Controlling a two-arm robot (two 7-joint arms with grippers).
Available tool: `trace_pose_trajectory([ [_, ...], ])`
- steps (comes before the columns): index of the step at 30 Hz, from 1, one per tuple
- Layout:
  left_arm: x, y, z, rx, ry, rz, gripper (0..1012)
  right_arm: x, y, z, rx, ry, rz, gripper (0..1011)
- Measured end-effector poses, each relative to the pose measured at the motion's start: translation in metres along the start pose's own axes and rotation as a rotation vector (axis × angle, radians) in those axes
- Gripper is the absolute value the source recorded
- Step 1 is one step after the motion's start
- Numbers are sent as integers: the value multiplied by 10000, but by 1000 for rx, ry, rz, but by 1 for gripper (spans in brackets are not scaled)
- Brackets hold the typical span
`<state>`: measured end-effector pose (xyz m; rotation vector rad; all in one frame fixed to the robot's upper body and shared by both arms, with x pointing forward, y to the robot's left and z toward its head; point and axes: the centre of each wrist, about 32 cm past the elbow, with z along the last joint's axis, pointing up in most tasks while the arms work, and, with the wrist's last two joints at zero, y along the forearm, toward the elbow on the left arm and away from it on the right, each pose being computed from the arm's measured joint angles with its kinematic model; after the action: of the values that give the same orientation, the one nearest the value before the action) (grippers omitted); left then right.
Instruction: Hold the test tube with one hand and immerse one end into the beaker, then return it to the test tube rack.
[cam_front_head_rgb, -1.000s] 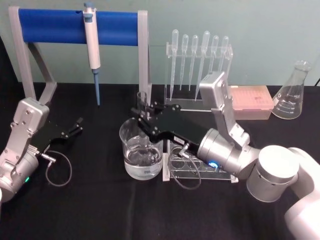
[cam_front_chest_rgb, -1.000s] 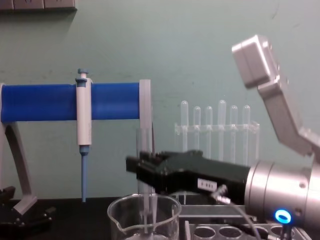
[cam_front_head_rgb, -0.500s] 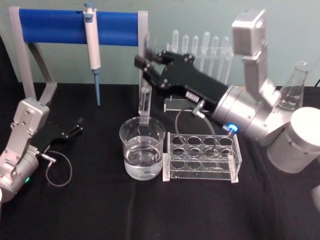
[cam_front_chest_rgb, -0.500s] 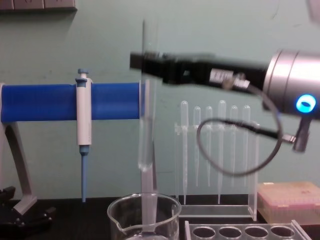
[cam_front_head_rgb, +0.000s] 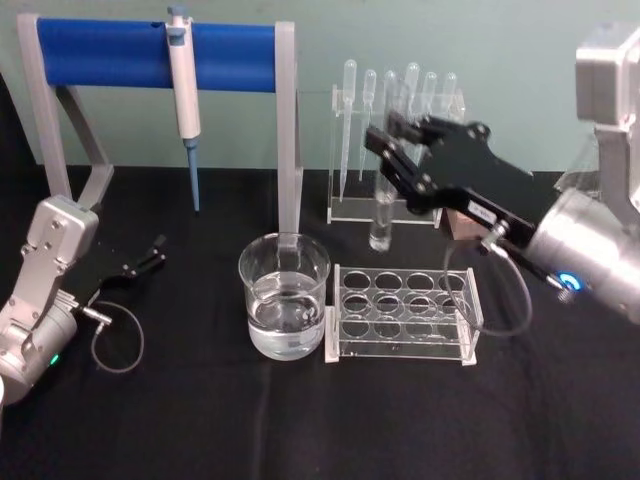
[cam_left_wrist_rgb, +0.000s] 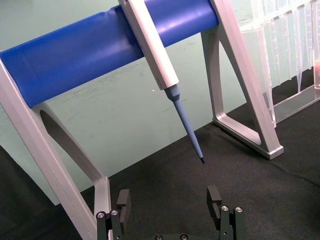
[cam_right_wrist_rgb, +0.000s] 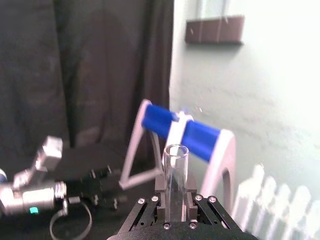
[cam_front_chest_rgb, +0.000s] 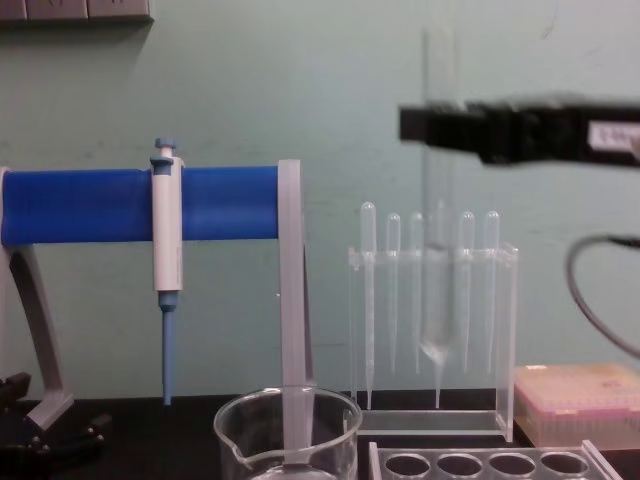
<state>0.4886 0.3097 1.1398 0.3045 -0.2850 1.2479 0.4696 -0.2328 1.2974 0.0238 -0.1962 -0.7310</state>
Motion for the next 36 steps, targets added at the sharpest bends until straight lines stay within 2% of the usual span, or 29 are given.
trace_pose_trajectory([
  [1,0,0,0,0,0,0,1000,-4,-47,-53,-18,6,-11,224],
  [2,0,0,0,0,0,0,1000,-4,-47,-53,-18,6,-11,224],
  [3,0,0,0,0,0,0,1000,-6,-107,-159,-43,18,-28,224],
  [7,0,0,0,0,0,0,1000,0,-162,-337,-76,40,-47,224],
  [12,0,0,0,0,0,0,1000,7,-149,-472,-98,58,-52,224],
  [23,0,0,0,0,0,0,1000,10,-51,-652,-127,78,-44,224],
  [36,0,0,0,0,0,0,1000,-29,24,-850,-185,70,-28,224],
])
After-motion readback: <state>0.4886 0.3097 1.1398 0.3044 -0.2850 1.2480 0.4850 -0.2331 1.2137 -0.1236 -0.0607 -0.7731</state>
